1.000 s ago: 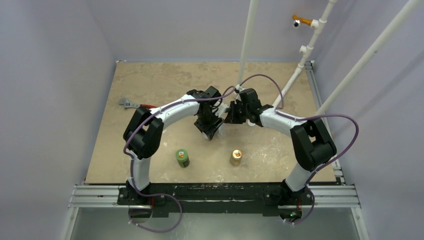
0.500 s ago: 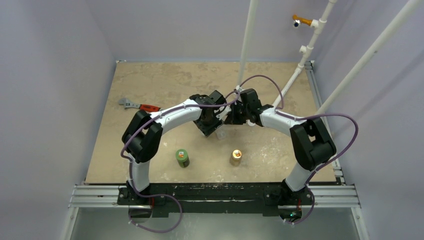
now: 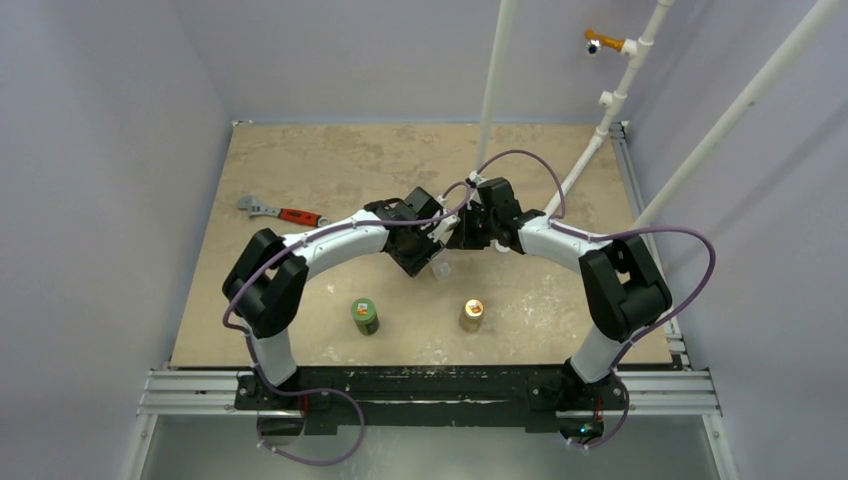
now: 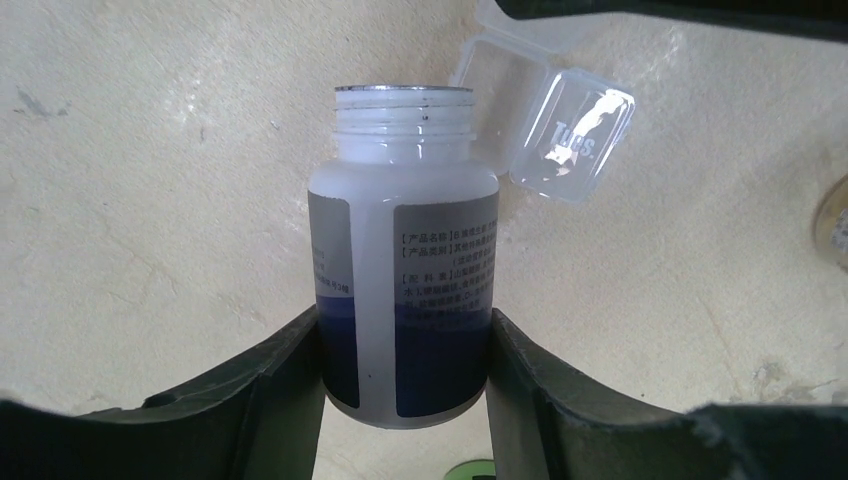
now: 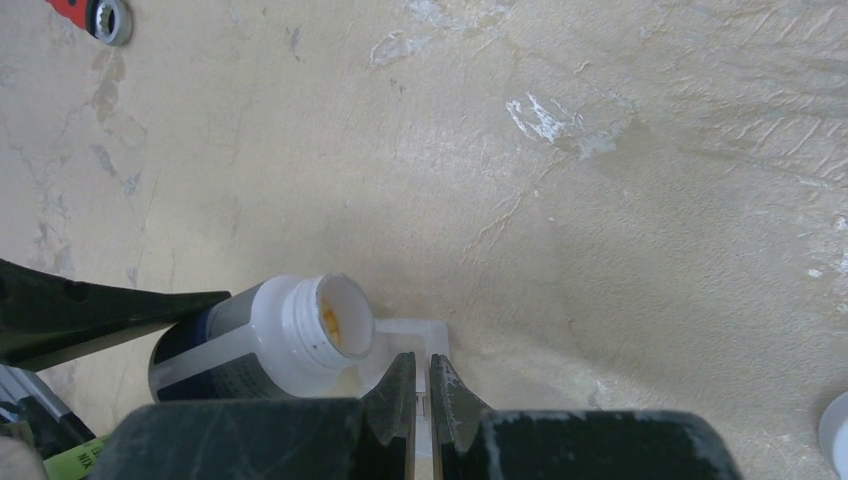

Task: Sort the pills into containers
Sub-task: Pour the pill into the pill container.

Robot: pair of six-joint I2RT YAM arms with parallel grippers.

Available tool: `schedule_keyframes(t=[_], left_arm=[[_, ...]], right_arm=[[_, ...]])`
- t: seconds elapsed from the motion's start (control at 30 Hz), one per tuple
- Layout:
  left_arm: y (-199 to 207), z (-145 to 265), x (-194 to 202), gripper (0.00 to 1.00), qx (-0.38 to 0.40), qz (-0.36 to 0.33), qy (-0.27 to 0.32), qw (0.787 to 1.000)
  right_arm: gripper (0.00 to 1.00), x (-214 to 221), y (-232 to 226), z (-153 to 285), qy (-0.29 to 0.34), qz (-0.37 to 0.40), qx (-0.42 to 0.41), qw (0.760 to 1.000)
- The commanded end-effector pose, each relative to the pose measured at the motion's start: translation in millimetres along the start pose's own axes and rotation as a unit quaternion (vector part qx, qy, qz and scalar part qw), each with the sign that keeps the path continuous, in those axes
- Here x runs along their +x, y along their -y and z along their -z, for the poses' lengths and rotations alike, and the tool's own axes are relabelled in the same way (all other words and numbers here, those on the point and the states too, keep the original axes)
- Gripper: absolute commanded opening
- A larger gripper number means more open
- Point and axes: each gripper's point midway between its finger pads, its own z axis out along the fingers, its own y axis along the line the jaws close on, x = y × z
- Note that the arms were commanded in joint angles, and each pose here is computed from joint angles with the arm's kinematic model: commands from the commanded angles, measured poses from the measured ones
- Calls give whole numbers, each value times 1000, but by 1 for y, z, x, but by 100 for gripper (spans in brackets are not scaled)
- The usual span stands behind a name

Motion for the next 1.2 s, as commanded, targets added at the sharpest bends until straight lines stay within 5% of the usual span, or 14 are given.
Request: schedule_keyframes(t=[0.0,0.1,0.33,0.5,0.67,1.17], left_arm=[[-8,20,-32,0,-4,33,88,996],[-11,23,-32,0,-5,39,96,995],[-15,30,-29,0,-16,40,125,991],[-15,34,-24,0,-18,34,141,989],[-11,42,-20,0,-8,13,146,989],[27,31,-7,0,115,-22,39,992]], right_arm=[[0,-14,-6,7,30,15,-2,999],[0,-16,-5,9,33,17,2,999],[35,-20,-10,15,44,21,-3,999],[46,-27,-15,23,56,23,-8,998],[52,-38,-8,38,79,5,12,997],[53,-56,47,69,132,-70,47,988]])
